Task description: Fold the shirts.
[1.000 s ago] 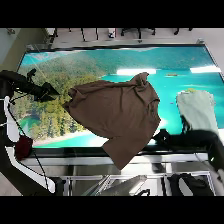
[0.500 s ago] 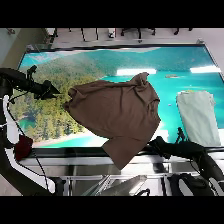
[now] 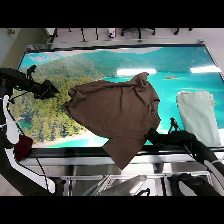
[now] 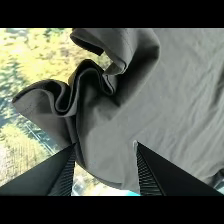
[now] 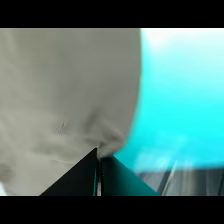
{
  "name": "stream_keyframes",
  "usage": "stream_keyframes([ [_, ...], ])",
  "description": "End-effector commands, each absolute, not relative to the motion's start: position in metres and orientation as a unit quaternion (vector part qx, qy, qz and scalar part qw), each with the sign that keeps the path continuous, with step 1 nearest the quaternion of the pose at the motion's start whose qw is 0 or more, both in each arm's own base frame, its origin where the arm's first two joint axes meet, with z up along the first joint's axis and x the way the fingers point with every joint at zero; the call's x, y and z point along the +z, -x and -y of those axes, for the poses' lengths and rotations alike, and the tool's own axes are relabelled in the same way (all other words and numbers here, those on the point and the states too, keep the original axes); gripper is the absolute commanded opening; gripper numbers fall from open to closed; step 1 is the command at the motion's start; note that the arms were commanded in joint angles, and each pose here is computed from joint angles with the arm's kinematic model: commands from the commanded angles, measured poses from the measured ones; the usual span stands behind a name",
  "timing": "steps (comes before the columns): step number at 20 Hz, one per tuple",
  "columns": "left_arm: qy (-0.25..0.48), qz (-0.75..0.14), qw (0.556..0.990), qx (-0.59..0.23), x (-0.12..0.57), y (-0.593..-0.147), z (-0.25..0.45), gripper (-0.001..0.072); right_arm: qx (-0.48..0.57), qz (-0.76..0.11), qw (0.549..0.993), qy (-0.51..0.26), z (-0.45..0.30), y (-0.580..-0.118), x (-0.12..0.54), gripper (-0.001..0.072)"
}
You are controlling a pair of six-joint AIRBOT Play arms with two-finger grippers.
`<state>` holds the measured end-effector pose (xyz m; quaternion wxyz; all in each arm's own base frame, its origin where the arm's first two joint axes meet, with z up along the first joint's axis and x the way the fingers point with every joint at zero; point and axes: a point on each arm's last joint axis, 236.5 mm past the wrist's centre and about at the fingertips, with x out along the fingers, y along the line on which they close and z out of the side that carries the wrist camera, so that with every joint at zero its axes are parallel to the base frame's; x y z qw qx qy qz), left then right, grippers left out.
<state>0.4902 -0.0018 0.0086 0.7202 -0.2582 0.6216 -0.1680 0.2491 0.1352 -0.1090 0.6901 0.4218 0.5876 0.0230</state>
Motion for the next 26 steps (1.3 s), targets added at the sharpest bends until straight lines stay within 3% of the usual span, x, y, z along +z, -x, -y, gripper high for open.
stream_keyframes([
  [1, 0.259, -0.631, 0.711, -0.170, 0.008, -0.483, 0.000, 0.0413, 0.063, -0.581, 0.714, -0.386, -0.137, -0.275, -0.087, 0.0018],
  [8, 0.248, -0.663, 0.688, -0.162, 0.012, -0.459, -0.011, 0.0412, -0.078, -0.537, 0.769, -0.337, 0.039, -0.302, -0.059, 0.0017],
  [12, 0.235, -0.708, 0.642, -0.176, -0.007, -0.424, 0.021, 0.0412, -0.057, -0.544, 0.762, -0.346, 0.044, -0.302, -0.063, 0.0018],
  [16, 0.186, -0.775, 0.581, -0.163, -0.055, -0.336, 0.043, 0.0413, -0.043, -0.560, 0.753, -0.343, 0.040, -0.300, -0.075, 0.0018],
  [20, 0.172, -0.763, 0.600, -0.168, -0.075, -0.285, 0.060, 0.0413, -0.028, -0.557, 0.760, -0.333, 0.038, -0.303, -0.074, 0.0018],
  [23, 0.151, -0.735, 0.640, -0.164, -0.095, -0.278, 0.069, 0.0413, -0.025, -0.553, 0.761, -0.338, 0.036, -0.305, -0.072, 0.0018],
  [26, 0.118, -0.730, 0.648, -0.182, -0.109, -0.276, 0.085, 0.0413, -0.021, -0.557, 0.757, -0.341, 0.033, -0.303, -0.072, 0.0018],
])
